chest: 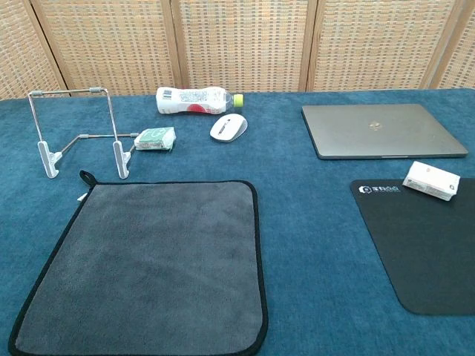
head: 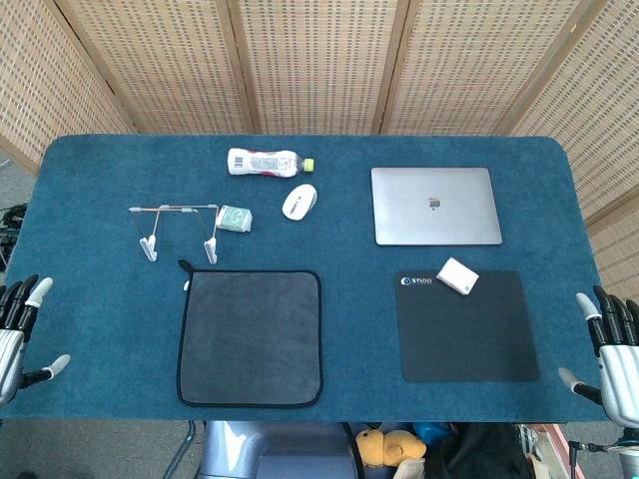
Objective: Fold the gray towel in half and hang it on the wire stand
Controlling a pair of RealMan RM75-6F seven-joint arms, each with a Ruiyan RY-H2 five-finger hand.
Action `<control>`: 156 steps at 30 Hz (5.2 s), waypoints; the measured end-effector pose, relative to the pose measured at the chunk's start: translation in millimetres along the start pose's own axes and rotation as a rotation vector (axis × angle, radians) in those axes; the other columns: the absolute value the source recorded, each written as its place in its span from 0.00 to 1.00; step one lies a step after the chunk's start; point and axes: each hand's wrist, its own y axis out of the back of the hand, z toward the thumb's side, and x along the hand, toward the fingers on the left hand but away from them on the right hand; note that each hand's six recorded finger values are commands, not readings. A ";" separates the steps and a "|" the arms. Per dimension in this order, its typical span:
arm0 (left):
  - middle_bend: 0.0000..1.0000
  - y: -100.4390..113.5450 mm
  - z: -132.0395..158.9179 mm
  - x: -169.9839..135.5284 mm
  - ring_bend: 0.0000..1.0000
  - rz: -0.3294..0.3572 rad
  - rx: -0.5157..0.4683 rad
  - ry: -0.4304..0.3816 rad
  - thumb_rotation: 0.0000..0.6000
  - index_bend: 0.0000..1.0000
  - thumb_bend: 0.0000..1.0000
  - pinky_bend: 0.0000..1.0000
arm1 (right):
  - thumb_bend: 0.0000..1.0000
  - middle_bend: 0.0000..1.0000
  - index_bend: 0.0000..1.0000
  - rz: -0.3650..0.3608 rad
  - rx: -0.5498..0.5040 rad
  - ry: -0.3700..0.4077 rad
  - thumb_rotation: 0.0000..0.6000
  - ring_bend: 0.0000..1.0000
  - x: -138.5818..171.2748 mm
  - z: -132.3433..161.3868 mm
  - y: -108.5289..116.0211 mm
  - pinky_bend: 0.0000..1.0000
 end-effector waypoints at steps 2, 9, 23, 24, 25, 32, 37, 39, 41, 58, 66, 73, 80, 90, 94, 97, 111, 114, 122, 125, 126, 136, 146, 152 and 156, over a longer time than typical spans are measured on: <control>0.00 -0.2 0.1 0.0 0.00 0.000 0.001 0.000 1.00 0.00 0.13 0.00 | 0.00 0.00 0.00 -0.001 0.000 -0.001 1.00 0.00 0.2 -0.1 0.1 0.00; 0.00 -3.3 4.0 3.7 0.00 -0.012 0.002 -0.023 1.00 0.00 0.14 0.00 | 0.00 0.00 0.00 -0.005 -0.008 -0.007 1.00 0.00 -0.2 -1.0 1.3 0.00; 0.00 -44.1 41.7 52.9 0.00 -0.063 0.084 -0.453 1.00 0.00 0.15 0.00 | 0.00 0.00 0.00 -0.004 0.003 -0.051 1.00 0.00 -7.2 -7.2 -0.3 0.00; 0.00 -50.0 44.2 56.6 0.00 -0.069 0.087 -0.489 1.00 0.00 0.15 0.00 | 0.00 0.00 0.00 -0.001 0.006 -0.054 1.00 0.00 -7.9 -7.7 -1.1 0.00; 0.00 -54.6 46.0 59.2 0.00 -0.074 0.090 -0.516 1.00 0.00 0.15 0.00 | 0.00 0.00 0.00 0.003 0.009 -0.059 1.00 0.00 -9.0 -8.5 -2.5 0.00; 0.00 -86.0 54.8 79.2 0.00 -0.087 0.145 -0.686 1.00 0.09 0.15 0.00 | 0.00 0.00 0.00 0.009 0.027 -0.089 1.00 0.00 -16.6 -12.8 -6.6 0.00; 0.00 -105.7 63.9 92.5 0.00 -0.092 0.201 -0.787 1.00 0.19 0.15 0.00 | 0.00 0.00 0.00 0.004 0.031 -0.113 1.00 0.00 -20.1 -16.6 -6.3 0.00; 0.00 -112.7 67.8 97.2 0.00 -0.093 0.223 -0.820 1.00 0.21 0.15 0.00 | 0.00 0.00 0.00 0.006 0.031 -0.119 1.00 0.00 -20.8 -17.7 -6.8 0.00; 0.00 -119.4 71.0 101.1 0.00 -0.097 0.242 -0.841 1.00 0.22 0.15 0.00 | 0.00 0.00 0.00 0.010 0.032 -0.125 1.00 0.00 -21.8 -19.2 -7.9 0.00; 0.00 -151.8 93.3 114.0 0.00 -0.157 0.269 -0.900 1.00 0.22 0.22 0.00 | 0.00 0.00 0.00 0.024 0.036 -0.159 1.00 0.00 -26.0 -26.0 -11.7 0.00; 0.00 -154.9 89.9 116.9 0.00 -0.169 0.295 -0.888 1.00 0.23 0.22 0.00 | 0.00 0.00 0.00 0.020 0.032 -0.169 1.00 0.00 -26.5 -28.7 -10.3 0.00; 0.00 -160.1 91.3 119.1 0.00 -0.182 0.298 -0.878 1.00 0.22 0.22 0.00 | 0.00 0.00 0.00 0.020 0.031 -0.171 1.00 0.00 -26.9 -29.0 -10.0 0.00; 0.00 -166.0 95.0 119.9 0.00 -0.191 0.302 -0.872 1.00 0.23 0.23 0.00 | 0.00 0.00 0.00 0.018 0.025 -0.172 1.00 0.00 -27.7 -29.3 -9.1 0.00; 0.00 -170.1 102.0 120.6 0.00 -0.189 0.301 -0.878 1.00 0.26 0.29 0.00 | 0.00 0.00 0.00 0.020 0.021 -0.173 1.00 0.00 -27.4 -29.8 -9.0 0.00; 0.00 -169.1 105.5 118.9 0.00 -0.179 0.297 -0.892 1.00 0.29 0.32 0.00 | 0.00 0.00 0.00 0.024 0.021 -0.169 1.00 0.00 -26.8 -28.9 -9.6 0.00; 0.00 -168.8 105.8 117.5 0.00 -0.176 0.300 -0.898 1.00 0.29 0.33 0.00 | 0.00 0.00 0.00 0.023 0.021 -0.170 1.00 0.00 -26.8 -29.2 -9.5 0.00; 0.00 -169.2 104.6 112.1 0.00 -0.179 0.282 -0.903 1.00 0.49 0.37 0.00 | 0.00 0.00 0.00 0.031 0.011 -0.158 1.00 0.00 -26.1 -26.6 -10.8 0.00; 0.00 -168.6 105.5 112.1 0.00 -0.174 0.285 -0.907 1.00 0.52 0.38 0.00 | 0.00 0.00 0.00 0.031 0.010 -0.158 1.00 0.00 -26.1 -26.7 -10.8 0.00; 0.00 -167.7 108.6 111.4 0.00 -0.166 0.277 -0.915 1.00 0.68 0.38 0.00 | 0.00 0.00 0.00 0.034 0.004 -0.158 1.00 0.00 -26.5 -27.1 -11.2 0.00; 0.00 -166.8 109.4 112.1 0.00 -0.161 0.275 -0.915 1.00 0.69 0.40 0.00 | 0.00 0.00 0.00 0.035 0.002 -0.157 1.00 0.00 -26.3 -27.3 -11.2 0.00; 0.00 -166.4 109.8 112.5 0.00 -0.160 0.273 -0.916 1.00 0.69 0.40 0.00 | 0.00 0.00 0.00 0.035 0.001 -0.158 1.00 0.00 -26.3 -27.4 -11.1 0.00; 0.00 -159.3 117.7 117.5 0.00 -0.128 0.260 -0.932 1.00 0.69 0.40 0.00 | 0.00 0.00 0.00 0.034 -0.001 -0.158 1.00 0.00 -26.0 -27.6 -10.2 0.00; 0.00 -144.1 142.9 130.9 0.00 -0.060 0.256 -0.996 1.00 0.68 0.38 0.00 | 0.00 0.00 0.00 0.028 -0.007 -0.171 1.00 0.00 -26.0 -31.1 -8.0 0.00; 0.00 -136.1 166.7 140.3 0.00 -0.032 0.230 -1.037 1.00 0.67 0.37 0.00 | 0.00 0.00 0.00 0.034 -0.018 -0.182 1.00 0.00 -26.7 -34.3 -6.1 0.00; 0.00 -130.5 193.6 146.3 0.00 -0.001 0.212 -1.082 1.00 0.66 0.36 0.00 | 0.00 0.00 0.00 0.033 -0.029 -0.189 1.00 0.00 -27.2 -36.3 -5.3 0.00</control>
